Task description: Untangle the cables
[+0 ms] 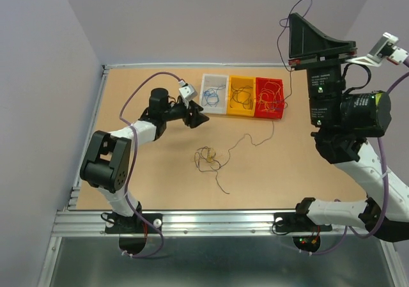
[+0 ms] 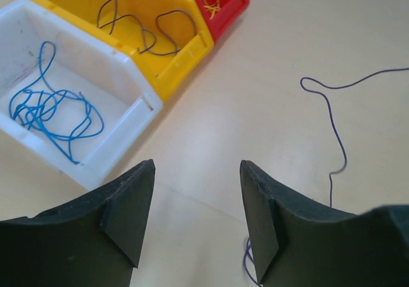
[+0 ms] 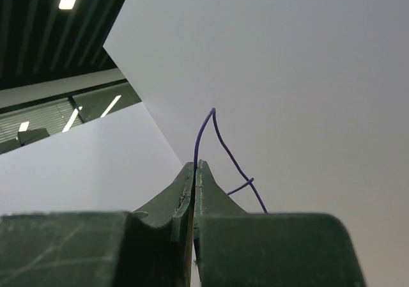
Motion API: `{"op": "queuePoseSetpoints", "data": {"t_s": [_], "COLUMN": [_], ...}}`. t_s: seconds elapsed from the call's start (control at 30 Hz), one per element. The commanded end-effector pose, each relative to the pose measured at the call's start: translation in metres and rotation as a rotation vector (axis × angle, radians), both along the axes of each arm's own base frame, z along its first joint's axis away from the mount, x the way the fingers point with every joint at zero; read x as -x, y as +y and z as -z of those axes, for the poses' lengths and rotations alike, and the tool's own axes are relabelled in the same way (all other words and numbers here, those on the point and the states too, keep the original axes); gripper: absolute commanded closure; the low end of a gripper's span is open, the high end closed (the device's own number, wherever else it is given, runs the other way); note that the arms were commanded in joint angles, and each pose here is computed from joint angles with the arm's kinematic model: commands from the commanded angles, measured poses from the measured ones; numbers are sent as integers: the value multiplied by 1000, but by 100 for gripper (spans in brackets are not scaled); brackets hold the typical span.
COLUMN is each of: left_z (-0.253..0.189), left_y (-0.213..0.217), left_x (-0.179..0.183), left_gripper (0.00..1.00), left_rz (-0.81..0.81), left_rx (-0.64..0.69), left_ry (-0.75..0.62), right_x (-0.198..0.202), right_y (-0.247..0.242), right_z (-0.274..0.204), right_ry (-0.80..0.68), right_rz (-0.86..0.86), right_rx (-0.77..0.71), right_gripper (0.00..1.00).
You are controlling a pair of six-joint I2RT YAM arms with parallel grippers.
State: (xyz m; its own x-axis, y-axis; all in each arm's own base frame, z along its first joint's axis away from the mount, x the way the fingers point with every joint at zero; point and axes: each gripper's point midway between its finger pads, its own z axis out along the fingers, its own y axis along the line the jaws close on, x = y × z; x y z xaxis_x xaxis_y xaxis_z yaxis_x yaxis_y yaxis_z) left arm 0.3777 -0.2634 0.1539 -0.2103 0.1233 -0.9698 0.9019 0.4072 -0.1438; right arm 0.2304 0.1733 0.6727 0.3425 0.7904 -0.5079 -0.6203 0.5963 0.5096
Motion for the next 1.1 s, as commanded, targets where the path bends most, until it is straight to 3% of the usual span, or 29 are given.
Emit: {"op": "queuePoseSetpoints", "data": {"t_s": [0.0,0.3,0.6,0.9,1.07], "left_z": [-57,-87,-113,-123,-125], "left_y": [-10,-7,-16,-33,-48], "left_x": [21,43,61,68,73], "left_gripper": [32,30,1,1,1], "left_rz": [110,89,11,-15,53], "left_rx": [86,153,231,223,240], "left_ry": [-190,-344,-482,-604,-651], "right_x": [-12,-14,-17,-18,-20], "right_y": [15,33,75,98,109], "right_z": [8,11,17,14,12], "right_ry": [25,21,6,-10,-10], "right_rz": [-4,-68,-211,-305,-348], "right_rx": [16,18,58,36,29], "right_gripper": [99,99,99,99,99]}}
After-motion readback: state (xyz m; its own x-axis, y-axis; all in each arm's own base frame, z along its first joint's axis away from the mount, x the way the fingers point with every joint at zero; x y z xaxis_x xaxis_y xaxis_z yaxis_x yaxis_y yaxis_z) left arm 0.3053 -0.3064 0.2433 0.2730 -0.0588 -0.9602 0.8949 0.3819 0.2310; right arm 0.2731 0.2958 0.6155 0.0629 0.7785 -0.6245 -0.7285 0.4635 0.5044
